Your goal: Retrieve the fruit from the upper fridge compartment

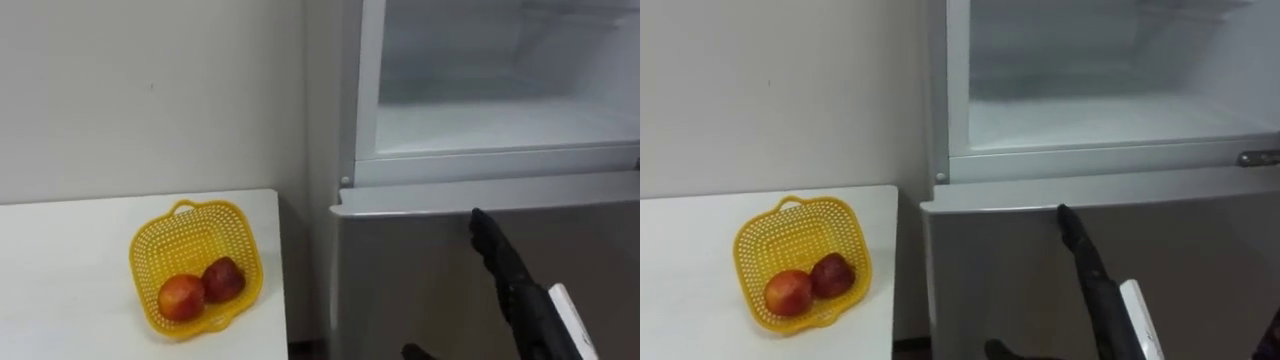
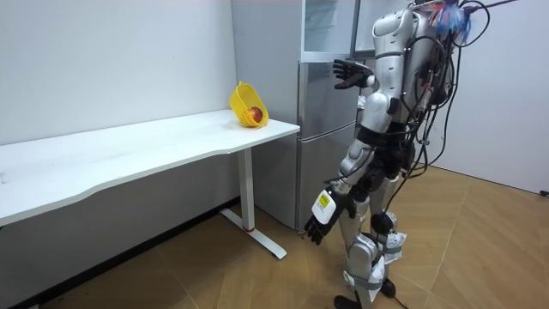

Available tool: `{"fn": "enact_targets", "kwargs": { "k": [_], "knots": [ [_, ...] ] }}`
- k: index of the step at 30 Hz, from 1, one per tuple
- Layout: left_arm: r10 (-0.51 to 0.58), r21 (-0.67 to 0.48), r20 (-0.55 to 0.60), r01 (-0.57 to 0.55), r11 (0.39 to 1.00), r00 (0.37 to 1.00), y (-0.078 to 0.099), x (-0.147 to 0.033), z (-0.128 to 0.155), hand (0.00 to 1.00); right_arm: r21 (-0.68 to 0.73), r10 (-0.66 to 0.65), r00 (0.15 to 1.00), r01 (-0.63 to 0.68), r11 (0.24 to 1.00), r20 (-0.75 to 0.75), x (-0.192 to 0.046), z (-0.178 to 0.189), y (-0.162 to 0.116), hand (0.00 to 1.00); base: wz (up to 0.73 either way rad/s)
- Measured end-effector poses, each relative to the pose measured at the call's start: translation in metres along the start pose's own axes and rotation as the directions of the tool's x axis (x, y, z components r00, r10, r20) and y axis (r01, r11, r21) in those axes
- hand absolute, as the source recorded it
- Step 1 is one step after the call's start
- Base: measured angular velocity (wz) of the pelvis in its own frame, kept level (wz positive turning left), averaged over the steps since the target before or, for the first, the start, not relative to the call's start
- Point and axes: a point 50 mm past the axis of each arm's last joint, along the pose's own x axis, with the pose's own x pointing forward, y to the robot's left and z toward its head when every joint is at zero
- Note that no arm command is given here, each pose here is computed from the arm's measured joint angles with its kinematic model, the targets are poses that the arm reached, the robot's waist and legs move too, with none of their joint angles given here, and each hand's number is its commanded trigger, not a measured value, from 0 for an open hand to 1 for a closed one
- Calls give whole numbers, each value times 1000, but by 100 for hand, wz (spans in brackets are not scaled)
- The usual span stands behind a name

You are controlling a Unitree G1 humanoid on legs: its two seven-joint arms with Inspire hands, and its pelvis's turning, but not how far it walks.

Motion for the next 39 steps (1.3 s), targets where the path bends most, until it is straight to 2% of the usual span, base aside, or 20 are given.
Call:
{"fn": "enact_targets", "kwargs": {
  "k": [6,10,13,18,20,21,24,28,29,30,32,33,35,36,38,39],
  "knots": [
    [0,-29,-6,0,1000,1000,-1,0,-2,0,52,-48,995,53,997,-90,-15,-15,-4,0,-19],
    [2,-17,8,-2,1000,1000,-2,0,1,0,178,-84,969,127,976,-234,-33,-34,-9,0,-3],
    [2,-14,4,-2,1000,1000,-2,0,0,0,270,-107,898,239,933,-427,-51,-68,-13,0,-8],
    [5,-18,-6,-5,1000,1000,-3,-1,-4,0,261,-208,715,486,834,-667,-89,-110,-30,0,-2],
    [8,-18,-1,-8,1000,1000,-2,-1,-3,0,230,-284,610,626,745,-740,-100,-123,-42,0,0],
    [11,-21,4,-11,1000,1000,-1,-1,-2,0,229,-299,584,662,714,-754,-103,-125,-45,0,0],
    [25,-31,9,-25,999,1000,4,-1,-2,0,241,-348,488,794,558,-800,-108,-130,-58,0,0],
    [50,-75,11,-49,996,999,9,-2,-5,0,246,-403,361,919,309,-841,-109,-132,-79,0,2],
    [59,-91,4,-58,994,998,11,-2,-7,0,242,-425,331,937,252,-842,-107,-132,-87,0,6],
    [63,-98,0,-62,993,998,12,-2,-8,0,238,-440,319,944,230,-840,-106,-131,-91,0,9],
    [86,-131,-6,-86,988,996,17,-4,-12,0,260,-484,265,962,79,-834,-96,-128,-110,0,2],
    [92,-137,-5,-92,986,996,19,-4,-13,0,270,-493,253,962,39,-832,-93,-127,-115,0,0],
    [127,-184,-3,-125,975,992,27,-5,-13,0,300,-532,207,949,-94,-821,-87,-121,-137,0,0],
    [137,-196,-3,-135,971,991,29,-5,-13,0,305,-540,195,945,-121,-819,-87,-120,-143,0,0],
    [166,-227,-4,-163,960,986,36,-5,-13,0,340,-583,153,913,-225,-798,-84,-113,-162,0,0],
    [171,-230,-3,-167,959,985,37,-5,-12,0,347,-588,146,905,-246,-796,-85,-112,-165,0,0]
  ]
}}
